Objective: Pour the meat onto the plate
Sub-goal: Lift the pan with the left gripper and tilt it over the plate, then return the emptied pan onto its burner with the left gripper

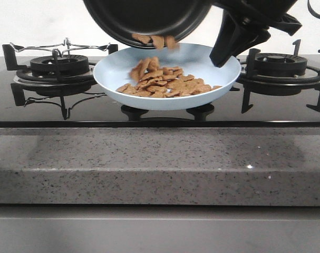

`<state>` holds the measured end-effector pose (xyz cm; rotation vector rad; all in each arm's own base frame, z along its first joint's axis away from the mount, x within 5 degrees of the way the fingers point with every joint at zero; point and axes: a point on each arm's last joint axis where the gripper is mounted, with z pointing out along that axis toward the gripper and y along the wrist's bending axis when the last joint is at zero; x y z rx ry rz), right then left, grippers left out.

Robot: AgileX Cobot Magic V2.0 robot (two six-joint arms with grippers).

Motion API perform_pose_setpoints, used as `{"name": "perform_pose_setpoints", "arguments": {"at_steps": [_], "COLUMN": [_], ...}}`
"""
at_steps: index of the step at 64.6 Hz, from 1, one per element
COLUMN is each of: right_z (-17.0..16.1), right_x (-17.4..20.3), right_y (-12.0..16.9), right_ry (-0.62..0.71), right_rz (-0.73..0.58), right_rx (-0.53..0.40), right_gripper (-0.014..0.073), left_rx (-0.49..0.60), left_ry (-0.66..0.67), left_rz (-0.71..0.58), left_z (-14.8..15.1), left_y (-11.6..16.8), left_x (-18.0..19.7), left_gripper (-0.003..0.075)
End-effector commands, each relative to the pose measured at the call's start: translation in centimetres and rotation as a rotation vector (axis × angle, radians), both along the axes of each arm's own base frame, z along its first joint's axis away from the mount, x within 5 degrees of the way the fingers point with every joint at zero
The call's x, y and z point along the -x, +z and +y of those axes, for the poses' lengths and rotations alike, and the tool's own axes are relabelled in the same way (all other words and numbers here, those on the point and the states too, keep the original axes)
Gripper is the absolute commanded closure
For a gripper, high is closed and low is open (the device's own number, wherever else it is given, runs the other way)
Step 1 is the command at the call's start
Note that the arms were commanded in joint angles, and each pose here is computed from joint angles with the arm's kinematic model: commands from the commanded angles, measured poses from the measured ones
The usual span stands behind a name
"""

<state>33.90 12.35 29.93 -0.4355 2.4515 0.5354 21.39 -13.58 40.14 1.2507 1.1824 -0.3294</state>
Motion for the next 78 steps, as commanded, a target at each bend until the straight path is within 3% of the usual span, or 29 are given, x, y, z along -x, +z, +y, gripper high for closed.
{"name": "perform_pose_setpoints", "arguments": {"at_steps": [1, 19, 36, 50, 78], "right_z": [0.0, 0.0, 0.0, 0.0, 0.0], "right_x": [0.3, 0.3, 0.3, 0.3, 0.3], "right_y": [2.5, 2.5, 2.5, 2.5, 2.5], "right_ry": [-0.014, -0.014, -0.014, -0.014, -0.014], "right_rz": [-0.093, -0.093, -0.093, -0.093, -0.093], "right_rx": [-0.046, -0.046, -0.046, -0.046, -0.046], "right_gripper": [0.0701, 0.0701, 0.0701, 0.0701, 0.0701], "left_rx": [0.069, 0.100, 0.370, 0.599, 0.845], "left_ry": [-0.007, 0.026, 0.334, 0.481, 0.492], "left_rz": [-0.061, -0.014, 0.231, 0.419, 0.837], "left_z": [0.1, 0.3, 2.7, 5.9, 12.5], "left_y": [2.2, 2.2, 2.7, 2.7, 0.7], "left_x": [1.0, 0.7, -1.5, -3.5, -10.6], "left_gripper": [0.0741, 0.0741, 0.0741, 0.0741, 0.0741]}}
